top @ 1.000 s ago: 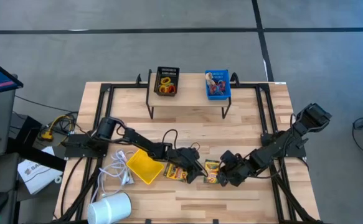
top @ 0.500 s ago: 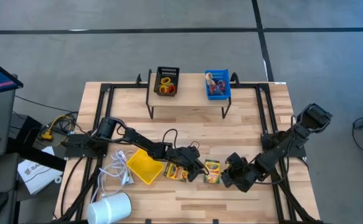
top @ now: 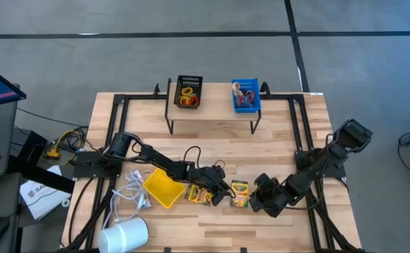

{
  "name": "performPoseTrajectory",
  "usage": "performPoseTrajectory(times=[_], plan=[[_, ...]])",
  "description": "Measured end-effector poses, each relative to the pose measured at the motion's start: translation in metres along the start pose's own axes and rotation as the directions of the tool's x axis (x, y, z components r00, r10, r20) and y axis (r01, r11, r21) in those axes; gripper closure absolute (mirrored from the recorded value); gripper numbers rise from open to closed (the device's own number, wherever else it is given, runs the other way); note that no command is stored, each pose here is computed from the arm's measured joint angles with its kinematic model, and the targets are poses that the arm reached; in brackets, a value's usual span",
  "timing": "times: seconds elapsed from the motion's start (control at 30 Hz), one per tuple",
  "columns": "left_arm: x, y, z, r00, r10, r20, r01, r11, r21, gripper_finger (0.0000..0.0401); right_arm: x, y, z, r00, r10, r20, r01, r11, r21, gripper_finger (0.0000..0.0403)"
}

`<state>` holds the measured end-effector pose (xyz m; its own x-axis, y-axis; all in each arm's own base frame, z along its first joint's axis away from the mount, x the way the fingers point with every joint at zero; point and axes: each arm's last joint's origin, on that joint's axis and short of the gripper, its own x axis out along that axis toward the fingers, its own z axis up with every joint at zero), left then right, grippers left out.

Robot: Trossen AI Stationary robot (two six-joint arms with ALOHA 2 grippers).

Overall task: Pick & Place Office Desk Supplies
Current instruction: Put the yellow crayon box into the yellow bin

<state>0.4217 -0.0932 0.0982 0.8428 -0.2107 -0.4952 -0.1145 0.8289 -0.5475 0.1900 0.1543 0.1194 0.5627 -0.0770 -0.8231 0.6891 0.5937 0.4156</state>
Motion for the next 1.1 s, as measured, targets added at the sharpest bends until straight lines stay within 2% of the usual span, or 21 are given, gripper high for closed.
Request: performPoseTrajectory(times=[0.17,0.6,0.87,1.1], plan=[[0.000,0.000,0.000,1.000,0.001,-0.001,-0.001,1.000,0.005,0.0293,0.013,0.001,-0.007,1.000,-0.005,-0.014,0.005,1.000,-0.009,0.0395],[0.000,-0.004,-0.003,1.000,0.021,0.015,-0.022,0.999,0.042,0.0396,0.011,0.004,-0.005,0.999,0.033,-0.022,-0.033,0.999,-0.030,0.0400],[0.000,-0.007,-0.005,1.000,0.020,0.014,-0.021,0.999,0.047,0.0400,0.011,0.004,-0.005,0.999,0.033,-0.022,-0.033,0.999,-0.031,0.0401],[0.000,-0.005,-0.009,0.997,0.072,-0.002,-0.072,0.995,0.065,0.0400,0.011,0.004,-0.005,0.999,0.031,-0.021,-0.032,0.999,-0.028,0.0402]])
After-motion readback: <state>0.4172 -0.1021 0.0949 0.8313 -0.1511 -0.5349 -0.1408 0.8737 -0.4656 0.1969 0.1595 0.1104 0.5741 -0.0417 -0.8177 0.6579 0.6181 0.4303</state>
